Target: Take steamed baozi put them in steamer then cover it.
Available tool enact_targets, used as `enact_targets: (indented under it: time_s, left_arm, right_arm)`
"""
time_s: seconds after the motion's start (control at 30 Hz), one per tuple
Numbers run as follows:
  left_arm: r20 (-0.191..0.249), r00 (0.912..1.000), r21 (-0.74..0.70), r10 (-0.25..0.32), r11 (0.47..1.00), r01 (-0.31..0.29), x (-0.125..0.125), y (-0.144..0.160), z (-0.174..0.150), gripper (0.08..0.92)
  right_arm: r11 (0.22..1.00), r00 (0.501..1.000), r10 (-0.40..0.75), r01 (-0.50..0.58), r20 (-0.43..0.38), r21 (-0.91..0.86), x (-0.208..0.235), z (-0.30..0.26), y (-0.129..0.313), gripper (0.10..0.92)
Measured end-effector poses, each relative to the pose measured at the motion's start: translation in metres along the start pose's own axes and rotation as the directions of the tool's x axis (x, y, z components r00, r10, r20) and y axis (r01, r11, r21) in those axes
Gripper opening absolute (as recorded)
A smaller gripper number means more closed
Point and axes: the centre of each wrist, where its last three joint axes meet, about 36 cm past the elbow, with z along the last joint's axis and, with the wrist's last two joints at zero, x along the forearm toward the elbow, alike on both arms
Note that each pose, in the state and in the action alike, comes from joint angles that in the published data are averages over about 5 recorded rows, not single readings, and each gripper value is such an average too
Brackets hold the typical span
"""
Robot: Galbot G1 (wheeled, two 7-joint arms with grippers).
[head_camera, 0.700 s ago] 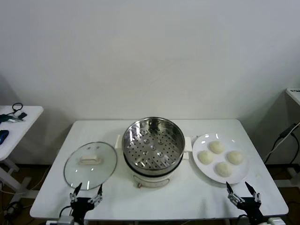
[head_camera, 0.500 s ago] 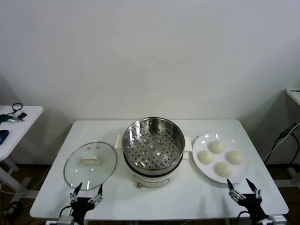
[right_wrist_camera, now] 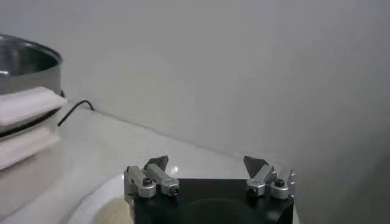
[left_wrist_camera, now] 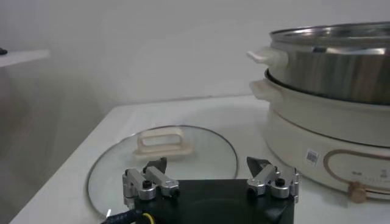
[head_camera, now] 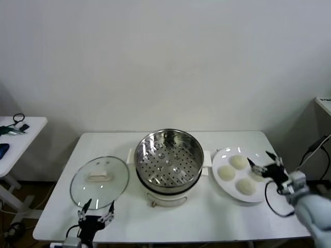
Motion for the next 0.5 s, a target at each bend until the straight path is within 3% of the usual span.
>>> enact_targets:
  time_s: [0.13,0.27,0.5]
  left_arm:
    - [0.006,1.0,0.001,0.003,1.0,-0.003,0.002,-0.001,-0.001,0.823]
    - [0.008,0.9999,0.002,0.009,1.0,-0.009,0.004,-0.003,0.0,0.823]
    - [0.02,0.9997,0.002,0.018,1.0,-0.018,0.005,-0.005,0.0,0.823]
  right_arm:
    - [0.957,0.977,-0.205,0.214,-0.065,0.197,-0.027,-0.014,-0.034,0.823]
    - [0.854,0.913,-0.37,0.406,-0.169,0.326,-0.05,-0.033,-0.066,0.823]
    - [0.677,0.788,-0.487,0.613,-0.378,0.407,-0.086,-0.082,-0.107,0.823]
